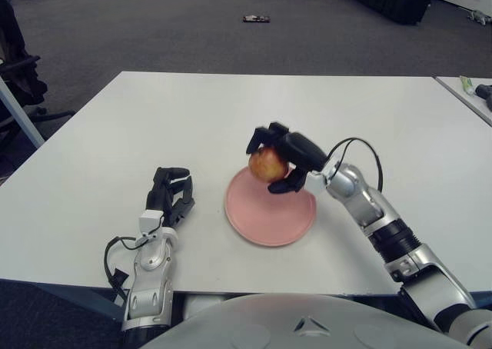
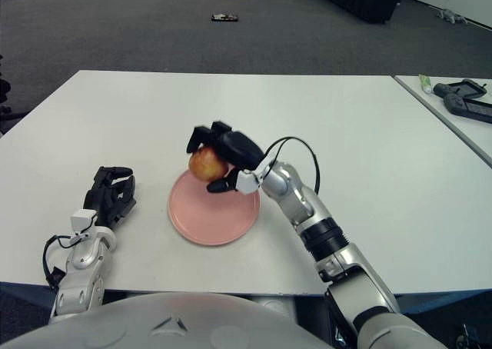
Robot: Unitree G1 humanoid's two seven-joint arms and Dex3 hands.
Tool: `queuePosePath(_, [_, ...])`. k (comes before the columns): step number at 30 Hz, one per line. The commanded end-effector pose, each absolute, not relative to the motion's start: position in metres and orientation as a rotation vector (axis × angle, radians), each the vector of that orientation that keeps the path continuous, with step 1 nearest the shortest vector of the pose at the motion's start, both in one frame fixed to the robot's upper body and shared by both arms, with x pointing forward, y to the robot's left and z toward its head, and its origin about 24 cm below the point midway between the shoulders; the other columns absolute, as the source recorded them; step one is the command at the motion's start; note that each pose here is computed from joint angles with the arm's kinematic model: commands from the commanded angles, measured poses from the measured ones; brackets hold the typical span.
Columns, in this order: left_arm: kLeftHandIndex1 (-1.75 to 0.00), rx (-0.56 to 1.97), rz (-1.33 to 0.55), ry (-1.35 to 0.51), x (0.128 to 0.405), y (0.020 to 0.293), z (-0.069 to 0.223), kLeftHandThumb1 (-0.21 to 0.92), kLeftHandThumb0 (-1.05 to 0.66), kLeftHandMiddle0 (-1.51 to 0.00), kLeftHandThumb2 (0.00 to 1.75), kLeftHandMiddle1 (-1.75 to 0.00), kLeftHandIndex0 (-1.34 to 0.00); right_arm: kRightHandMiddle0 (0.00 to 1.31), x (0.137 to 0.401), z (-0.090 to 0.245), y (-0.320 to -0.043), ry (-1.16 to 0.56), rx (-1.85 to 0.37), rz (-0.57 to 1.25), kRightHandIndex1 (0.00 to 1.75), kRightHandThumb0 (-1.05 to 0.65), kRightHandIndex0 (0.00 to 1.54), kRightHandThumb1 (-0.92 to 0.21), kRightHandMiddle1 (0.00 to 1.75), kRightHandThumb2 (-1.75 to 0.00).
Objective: Put the apple into the plate.
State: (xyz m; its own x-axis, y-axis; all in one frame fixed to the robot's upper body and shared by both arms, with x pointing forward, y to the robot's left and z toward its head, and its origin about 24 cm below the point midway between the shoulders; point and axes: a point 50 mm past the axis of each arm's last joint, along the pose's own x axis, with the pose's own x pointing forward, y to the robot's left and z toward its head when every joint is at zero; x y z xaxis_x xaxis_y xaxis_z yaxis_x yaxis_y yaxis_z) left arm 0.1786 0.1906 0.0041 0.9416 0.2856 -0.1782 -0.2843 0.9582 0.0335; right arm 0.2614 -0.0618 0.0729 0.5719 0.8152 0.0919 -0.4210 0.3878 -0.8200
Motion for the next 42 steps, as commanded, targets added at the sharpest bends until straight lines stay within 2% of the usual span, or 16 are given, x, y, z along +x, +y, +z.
queuePosePath(1, [-1.75, 0.006, 0.312, 0.244, 0.173, 0.193, -0.006, 0.89, -0.35, -0.50, 0.57, -1.35, -0.21, 0.68, 0.263, 0.068, -0.062, -0.545, -0.893, 0.853, 1.75, -0.51, 1.26, -0.22, 1.75, -1.43])
queuePosePath(10, [-1.75, 0.018, 0.312, 0.236, 0.172, 0.195, -0.006, 0.92, -0.35, -0.48, 0.53, -1.33, -0.20, 0.66, 0.258, 0.054, -0.064, -0.599, -1.016, 0.947, 1.75, -0.50, 1.19, -0.25, 1.75, -1.40])
queuePosePath(16, [-1.75, 0.023, 0.307, 0.226, 0.173, 0.195, -0.007, 0.92, -0.35, -0.49, 0.53, -1.33, -0.20, 0.53, 0.259, 0.048, -0.074, -0.597, -1.054, 1.024, 1.75, -0.45, 0.90, -0.42, 1.75, -1.18])
queuePosePath(17, [-1.75, 0.022, 0.305, 0.225, 0.173, 0.195, -0.007, 0.92, -0.35, -0.49, 0.53, -1.33, -0.20, 0.50, 0.259, 0.047, -0.075, -0.593, -1.077, 1.057, 1.75, -0.44, 0.74, -0.46, 1.75, -1.13])
queuePosePath(18, [-1.75, 0.022, 0.303, 0.224, 0.173, 0.195, -0.007, 0.92, -0.35, -0.48, 0.53, -1.33, -0.20, 0.32, 0.259, 0.047, -0.076, -0.591, -1.092, 1.081, 1.75, -0.55, 0.47, -0.45, 1.67, -1.07])
queuePosePath(20, [-1.75, 0.022, 0.302, 0.225, 0.173, 0.195, -0.007, 0.92, -0.35, -0.48, 0.53, -1.33, -0.20, 0.16, 0.260, 0.048, -0.076, -0.598, -1.119, 1.117, 1.75, -0.64, 0.24, -0.44, 1.60, -1.01])
queuePosePath(21, [-1.75, 0.022, 0.301, 0.226, 0.173, 0.195, -0.007, 0.92, -0.35, -0.47, 0.53, -1.32, -0.20, 0.10, 0.260, 0.048, -0.076, -0.604, -1.130, 1.130, 1.50, -0.70, 0.15, -0.46, 1.41, -0.96])
queuePosePath(22, [-1.75, 0.021, 0.301, 0.229, 0.173, 0.195, -0.007, 0.92, -0.35, -0.47, 0.53, -1.32, -0.20, 0.08, 0.261, 0.050, -0.076, -0.624, -1.153, 1.152, 1.41, -0.71, 0.12, -0.47, 1.34, -0.93])
queuePosePath(23, [-1.75, 0.020, 0.301, 0.231, 0.173, 0.195, -0.007, 0.92, -0.35, -0.46, 0.53, -1.32, -0.20, 0.05, 0.261, 0.051, -0.076, -0.637, -1.169, 1.168, 1.11, -0.76, 0.08, -0.50, 1.13, -0.88])
queuePosePath(24, [-1.75, 0.019, 0.301, 0.232, 0.173, 0.195, -0.007, 0.92, -0.35, -0.46, 0.53, -1.32, -0.20, 0.03, 0.262, 0.052, -0.076, -0.649, -1.184, 1.183, 0.92, -0.79, 0.05, -0.52, 0.99, -0.84])
queuePosePath(25, [-1.75, 0.019, 0.300, 0.232, 0.173, 0.195, -0.007, 0.92, -0.35, -0.46, 0.53, -1.32, -0.20, 0.03, 0.262, 0.053, -0.076, -0.661, -1.207, 1.205, 0.82, -0.81, 0.04, -0.53, 0.92, -0.82])
queuePosePath(27, [-1.75, 0.019, 0.300, 0.231, 0.173, 0.195, -0.007, 0.92, -0.35, -0.45, 0.53, -1.32, -0.20, 0.01, 0.263, 0.054, -0.076, -0.671, -1.229, 1.228, 0.40, -0.87, 0.02, -0.59, 0.56, -0.75])
queuePosePath(28, [-1.75, 0.021, 0.299, 0.229, 0.173, 0.195, -0.007, 0.92, -0.35, -0.45, 0.53, -1.32, -0.20, 0.01, 0.263, 0.054, -0.076, -0.670, -1.240, 1.241, 0.35, -0.88, 0.01, -0.60, 0.51, -0.74])
queuePosePath(30, [-1.75, 0.024, 0.295, 0.218, 0.174, 0.195, -0.006, 0.92, -0.35, -0.45, 0.53, -1.32, -0.20, 0.00, 0.263, 0.054, -0.078, -0.662, -1.251, 1.262, 0.14, -0.93, 0.00, -0.63, 0.23, -0.70])
queuePosePath(33, [-1.75, 0.024, 0.293, 0.207, 0.174, 0.195, -0.006, 0.92, -0.35, -0.45, 0.53, -1.32, -0.20, 0.00, 0.263, 0.054, -0.080, -0.653, -1.249, 1.276, 0.05, -0.98, 0.00, -0.65, 0.08, -0.64])
queuePosePath(42, [-1.75, 0.028, 0.302, 0.254, 0.174, 0.196, -0.007, 0.92, -0.35, -0.44, 0.53, -1.29, -0.19, 0.00, 0.262, 0.054, -0.082, -0.598, -1.202, 1.312, 0.00, -1.05, 0.00, -0.71, 0.00, -0.47])
